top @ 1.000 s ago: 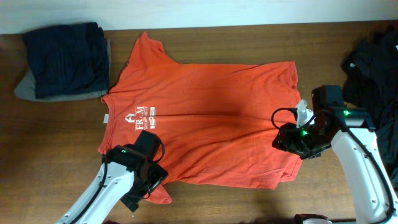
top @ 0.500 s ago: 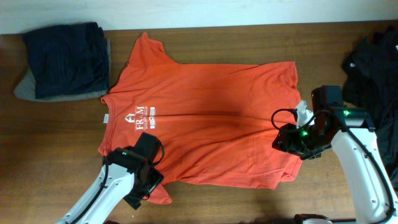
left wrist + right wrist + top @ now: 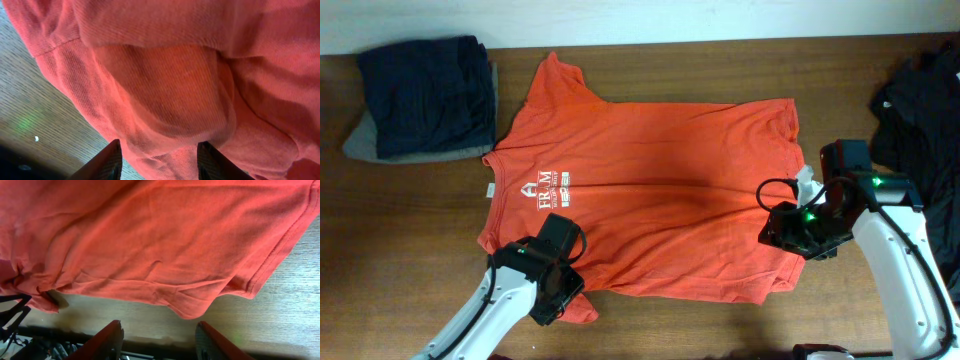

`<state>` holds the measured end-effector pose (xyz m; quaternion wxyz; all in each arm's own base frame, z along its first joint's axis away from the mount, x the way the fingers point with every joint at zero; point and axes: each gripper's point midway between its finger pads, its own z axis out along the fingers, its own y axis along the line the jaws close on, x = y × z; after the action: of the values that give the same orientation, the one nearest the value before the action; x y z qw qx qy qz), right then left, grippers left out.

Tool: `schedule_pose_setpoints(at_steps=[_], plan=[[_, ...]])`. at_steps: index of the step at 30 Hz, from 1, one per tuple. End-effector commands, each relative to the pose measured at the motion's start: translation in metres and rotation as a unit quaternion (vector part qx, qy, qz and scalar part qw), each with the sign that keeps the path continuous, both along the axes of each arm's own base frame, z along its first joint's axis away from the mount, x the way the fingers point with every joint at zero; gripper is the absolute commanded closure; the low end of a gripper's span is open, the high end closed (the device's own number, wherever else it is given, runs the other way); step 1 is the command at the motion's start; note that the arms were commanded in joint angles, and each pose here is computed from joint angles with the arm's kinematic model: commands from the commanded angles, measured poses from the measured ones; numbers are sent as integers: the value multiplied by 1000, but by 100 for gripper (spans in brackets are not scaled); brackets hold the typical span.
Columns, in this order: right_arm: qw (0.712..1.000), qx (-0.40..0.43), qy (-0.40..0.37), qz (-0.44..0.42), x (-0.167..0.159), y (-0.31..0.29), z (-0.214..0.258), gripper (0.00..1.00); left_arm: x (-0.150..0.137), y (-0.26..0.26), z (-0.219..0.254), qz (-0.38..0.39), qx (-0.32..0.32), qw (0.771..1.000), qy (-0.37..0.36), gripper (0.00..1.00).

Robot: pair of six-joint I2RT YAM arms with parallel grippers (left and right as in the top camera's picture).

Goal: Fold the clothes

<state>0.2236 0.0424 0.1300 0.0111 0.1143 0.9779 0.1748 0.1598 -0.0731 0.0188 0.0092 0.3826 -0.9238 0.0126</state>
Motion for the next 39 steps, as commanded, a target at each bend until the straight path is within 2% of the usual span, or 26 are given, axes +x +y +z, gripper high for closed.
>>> schedule_pose_setpoints(at_steps=[1,11,12,17,30,32,35,37,39], plan=[[1000,2,-9,1,0,3,2,48,-2,-3,2,-20,-8,1000,-2,52],[1000,-3,-18,1,7,1,0,46,-1,-4,23,-44,-15,999,-19,51],[1000,-4,-17,1,7,0,-1,43,0,-4,25,-47,-17,998,-26,50],[1000,-7,-9,0,8,-1,-5,43,9,-6,27,-73,-21,996,-51,37],[1000,-6,14,1,5,0,-17,43,-1,-3,-6,-73,4,997,28,36],[1000,-5,19,1,2,0,-21,43,-1,-3,-7,-73,5,997,29,39],[1000,-5,26,1,-2,0,-26,43,0,-3,-7,-73,4,997,28,50],[1000,-5,30,1,-4,0,-28,52,0,-3,-7,-73,5,997,28,60],[999,-5,33,0,-5,0,-29,62,0,-2,-7,-73,7,997,27,62]])
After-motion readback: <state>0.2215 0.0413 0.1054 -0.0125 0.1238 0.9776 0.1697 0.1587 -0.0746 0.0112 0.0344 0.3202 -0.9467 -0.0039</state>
